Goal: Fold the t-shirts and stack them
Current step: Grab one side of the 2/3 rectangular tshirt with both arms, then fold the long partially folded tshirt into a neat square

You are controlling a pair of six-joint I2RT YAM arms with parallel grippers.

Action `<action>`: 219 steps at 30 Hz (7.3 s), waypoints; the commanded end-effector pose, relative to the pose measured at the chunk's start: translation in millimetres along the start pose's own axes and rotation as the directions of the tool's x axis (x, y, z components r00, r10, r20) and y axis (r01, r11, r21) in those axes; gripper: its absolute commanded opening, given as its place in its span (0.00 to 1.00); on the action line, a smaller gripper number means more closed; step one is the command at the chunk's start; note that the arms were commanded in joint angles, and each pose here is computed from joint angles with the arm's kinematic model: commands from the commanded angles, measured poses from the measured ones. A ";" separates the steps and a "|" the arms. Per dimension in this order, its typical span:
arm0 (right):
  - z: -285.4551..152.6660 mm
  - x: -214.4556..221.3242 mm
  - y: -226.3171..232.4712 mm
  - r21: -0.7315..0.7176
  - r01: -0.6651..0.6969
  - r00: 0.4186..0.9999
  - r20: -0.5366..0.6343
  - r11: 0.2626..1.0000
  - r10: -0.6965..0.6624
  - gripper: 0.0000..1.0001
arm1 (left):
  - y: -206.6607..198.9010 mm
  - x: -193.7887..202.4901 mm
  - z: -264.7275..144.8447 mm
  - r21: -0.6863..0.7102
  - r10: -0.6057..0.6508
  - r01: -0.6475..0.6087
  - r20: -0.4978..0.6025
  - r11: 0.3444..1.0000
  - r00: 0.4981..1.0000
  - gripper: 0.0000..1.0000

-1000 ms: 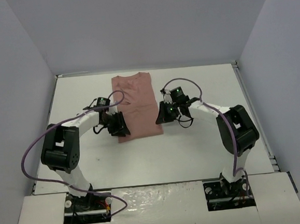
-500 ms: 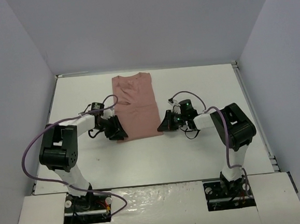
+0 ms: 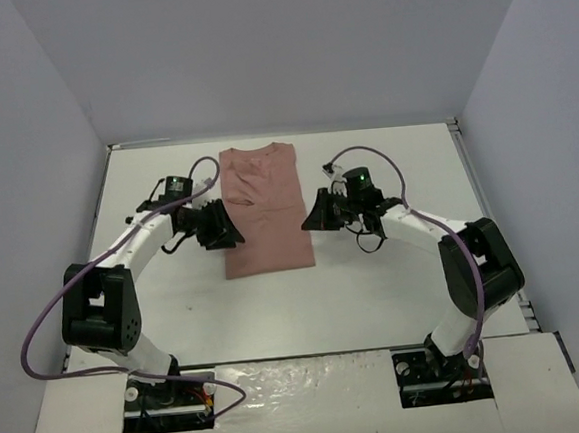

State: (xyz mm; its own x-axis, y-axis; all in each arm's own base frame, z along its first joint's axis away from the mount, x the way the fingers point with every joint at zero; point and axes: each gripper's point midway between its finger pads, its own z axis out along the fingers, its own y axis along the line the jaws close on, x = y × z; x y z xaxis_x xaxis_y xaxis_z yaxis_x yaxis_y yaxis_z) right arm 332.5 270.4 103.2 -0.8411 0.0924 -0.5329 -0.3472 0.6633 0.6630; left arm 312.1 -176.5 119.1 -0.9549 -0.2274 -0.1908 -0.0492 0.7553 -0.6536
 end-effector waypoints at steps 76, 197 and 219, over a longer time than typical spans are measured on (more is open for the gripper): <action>-63.7 -93.8 -33.8 0.327 0.091 0.965 0.205 0.941 -0.164 0.15 | 9.8 -78.6 -77.6 -0.183 0.069 -0.016 0.289 0.983 0.955 0.36; -106.5 135.0 24.2 0.701 0.123 0.985 -0.175 0.703 0.002 0.00 | 26.3 117.8 -64.5 -0.284 -0.040 0.060 0.076 0.957 0.996 0.00; -79.6 -27.1 16.9 0.716 0.193 0.980 -0.168 0.671 -0.104 0.00 | -12.0 -27.8 -81.9 -0.304 0.048 0.035 0.263 0.952 0.964 0.00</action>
State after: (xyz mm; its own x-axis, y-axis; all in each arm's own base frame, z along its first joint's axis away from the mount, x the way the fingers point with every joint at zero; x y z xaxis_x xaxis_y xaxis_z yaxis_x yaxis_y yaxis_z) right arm 303.0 242.2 159.4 -0.8661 -0.0422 -0.4980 -0.0835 0.9946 0.0609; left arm 292.7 -145.5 177.3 -0.8814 -0.3418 -0.3260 -0.1789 0.8804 -0.4392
